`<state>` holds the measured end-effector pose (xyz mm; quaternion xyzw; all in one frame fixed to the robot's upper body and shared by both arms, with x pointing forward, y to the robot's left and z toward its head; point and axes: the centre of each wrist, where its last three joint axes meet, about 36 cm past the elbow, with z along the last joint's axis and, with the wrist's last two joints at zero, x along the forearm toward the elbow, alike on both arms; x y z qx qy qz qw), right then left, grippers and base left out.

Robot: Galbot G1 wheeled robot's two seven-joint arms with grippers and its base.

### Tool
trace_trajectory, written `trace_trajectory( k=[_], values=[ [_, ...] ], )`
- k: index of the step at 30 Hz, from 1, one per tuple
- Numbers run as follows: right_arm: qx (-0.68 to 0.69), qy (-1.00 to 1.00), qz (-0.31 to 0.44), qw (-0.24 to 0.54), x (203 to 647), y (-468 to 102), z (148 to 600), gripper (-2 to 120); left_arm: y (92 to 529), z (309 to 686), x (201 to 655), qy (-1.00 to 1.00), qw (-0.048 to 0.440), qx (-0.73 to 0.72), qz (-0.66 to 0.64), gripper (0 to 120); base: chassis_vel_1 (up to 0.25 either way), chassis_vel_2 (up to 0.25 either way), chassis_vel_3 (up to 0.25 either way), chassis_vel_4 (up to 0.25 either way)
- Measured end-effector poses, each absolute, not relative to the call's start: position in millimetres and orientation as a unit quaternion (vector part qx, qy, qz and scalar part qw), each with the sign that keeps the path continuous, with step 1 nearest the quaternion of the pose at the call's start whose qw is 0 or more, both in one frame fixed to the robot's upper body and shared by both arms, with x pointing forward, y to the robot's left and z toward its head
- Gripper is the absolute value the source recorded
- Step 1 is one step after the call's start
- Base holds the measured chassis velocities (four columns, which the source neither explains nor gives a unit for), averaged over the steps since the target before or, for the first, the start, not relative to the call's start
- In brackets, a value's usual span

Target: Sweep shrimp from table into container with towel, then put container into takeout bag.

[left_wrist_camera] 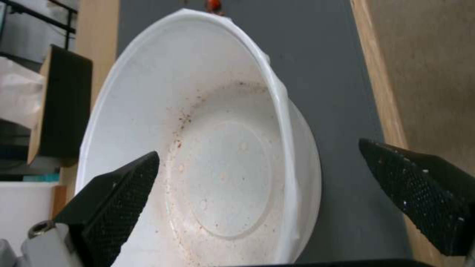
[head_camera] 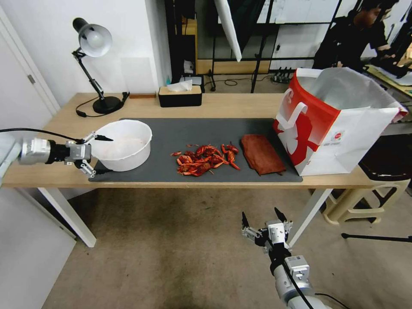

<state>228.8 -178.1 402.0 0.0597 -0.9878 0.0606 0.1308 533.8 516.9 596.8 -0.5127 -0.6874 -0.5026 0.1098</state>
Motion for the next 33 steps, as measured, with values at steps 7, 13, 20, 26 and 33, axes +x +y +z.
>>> trace_trajectory(
  k=[7,13,20,26,33],
  values=[
    [0.061,-0.987,0.069,0.134,226,-177,399,100,505,608,558,-0.638,0.123,-0.531,-0.544,100,0.0,0.0,0.0,0.0],
    [0.059,-0.987,0.073,0.134,224,-176,398,100,496,617,575,-0.607,0.133,-0.545,-0.562,100,0.0,0.0,0.0,0.0],
    [0.056,-0.986,0.078,0.136,221,-176,395,100,481,607,586,-0.575,0.148,-0.567,-0.572,100,0.0,0.0,0.0,0.0],
    [0.06,-0.985,0.083,0.137,219,-172,393,100,475,601,594,-0.561,0.154,-0.571,-0.579,85,0.0,0.0,0.0,0.0],
    [0.064,-0.984,0.088,0.138,215,-170,392,100,478,602,598,-0.552,0.159,-0.573,-0.584,59,0.0,0.0,0.0,0.0]
  ],
)
